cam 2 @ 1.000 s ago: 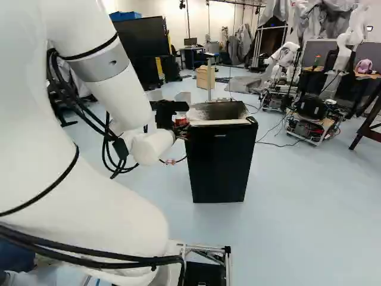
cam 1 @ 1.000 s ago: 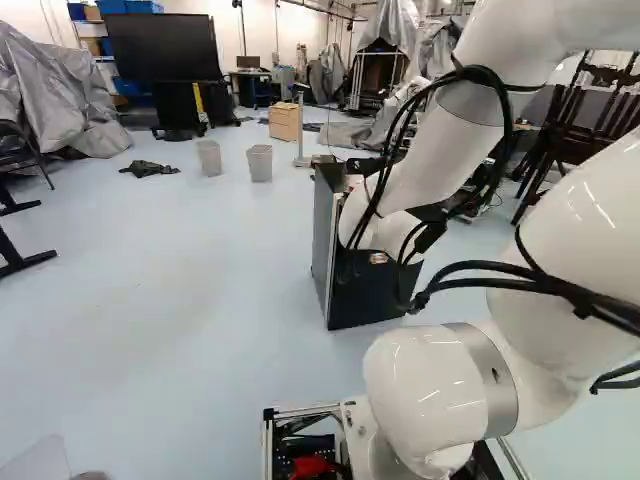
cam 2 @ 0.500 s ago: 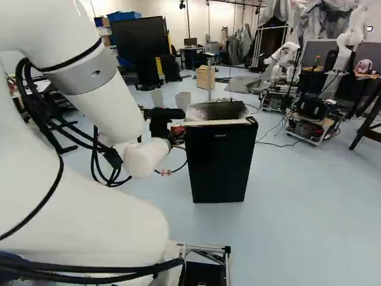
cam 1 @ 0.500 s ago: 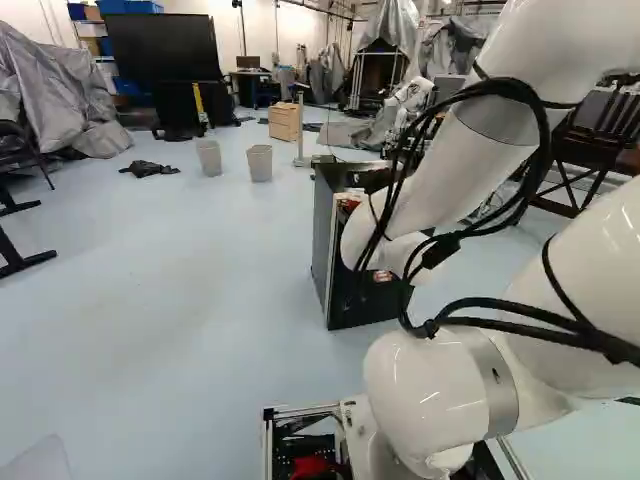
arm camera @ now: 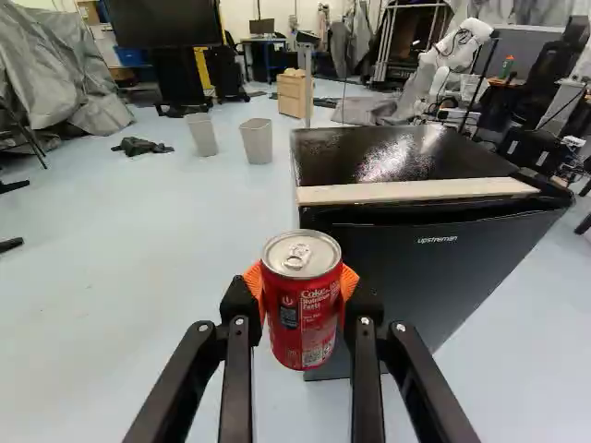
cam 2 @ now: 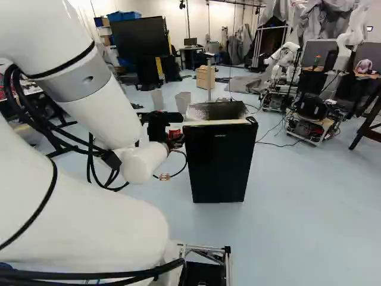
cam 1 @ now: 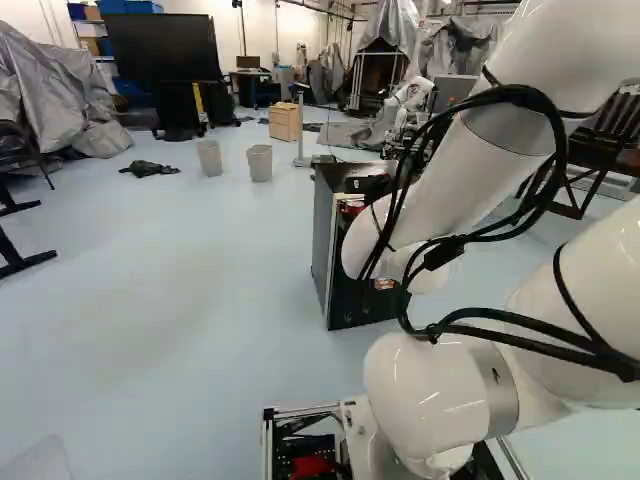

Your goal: Grab a drink from the fridge

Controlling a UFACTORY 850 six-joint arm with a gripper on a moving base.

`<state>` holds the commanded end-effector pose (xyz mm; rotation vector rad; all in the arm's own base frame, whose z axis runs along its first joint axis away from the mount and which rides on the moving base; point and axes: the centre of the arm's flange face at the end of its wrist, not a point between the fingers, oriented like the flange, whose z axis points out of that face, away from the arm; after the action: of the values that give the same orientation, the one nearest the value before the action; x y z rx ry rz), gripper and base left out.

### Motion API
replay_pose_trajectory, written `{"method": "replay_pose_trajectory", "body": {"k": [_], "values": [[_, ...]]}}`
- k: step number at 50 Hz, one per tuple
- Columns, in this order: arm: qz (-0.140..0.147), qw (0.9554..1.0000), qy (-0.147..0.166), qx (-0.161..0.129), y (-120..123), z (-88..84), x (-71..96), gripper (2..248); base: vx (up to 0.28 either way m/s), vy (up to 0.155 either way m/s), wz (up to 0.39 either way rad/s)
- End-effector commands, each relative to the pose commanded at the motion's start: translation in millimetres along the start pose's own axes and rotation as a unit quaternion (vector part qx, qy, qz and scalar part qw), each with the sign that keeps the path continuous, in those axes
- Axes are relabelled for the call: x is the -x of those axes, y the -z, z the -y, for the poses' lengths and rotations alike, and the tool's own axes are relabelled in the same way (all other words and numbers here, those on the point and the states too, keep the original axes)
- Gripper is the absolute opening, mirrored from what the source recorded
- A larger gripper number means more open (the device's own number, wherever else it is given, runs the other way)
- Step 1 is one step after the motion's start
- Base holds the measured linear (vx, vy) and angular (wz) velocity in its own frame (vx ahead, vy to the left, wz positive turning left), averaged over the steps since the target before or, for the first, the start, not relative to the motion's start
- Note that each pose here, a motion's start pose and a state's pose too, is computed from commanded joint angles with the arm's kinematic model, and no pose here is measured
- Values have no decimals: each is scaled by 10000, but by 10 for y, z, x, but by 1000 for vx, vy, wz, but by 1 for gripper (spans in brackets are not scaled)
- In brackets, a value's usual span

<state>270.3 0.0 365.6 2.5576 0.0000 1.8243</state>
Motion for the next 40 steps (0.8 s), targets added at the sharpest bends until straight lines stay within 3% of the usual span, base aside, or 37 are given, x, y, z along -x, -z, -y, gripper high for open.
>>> {"method": "replay_pose_trajectory", "body": {"k": [40], "values": [[0, 10000, 0, 0, 0, 0, 0, 97, 0, 0, 0]]}}
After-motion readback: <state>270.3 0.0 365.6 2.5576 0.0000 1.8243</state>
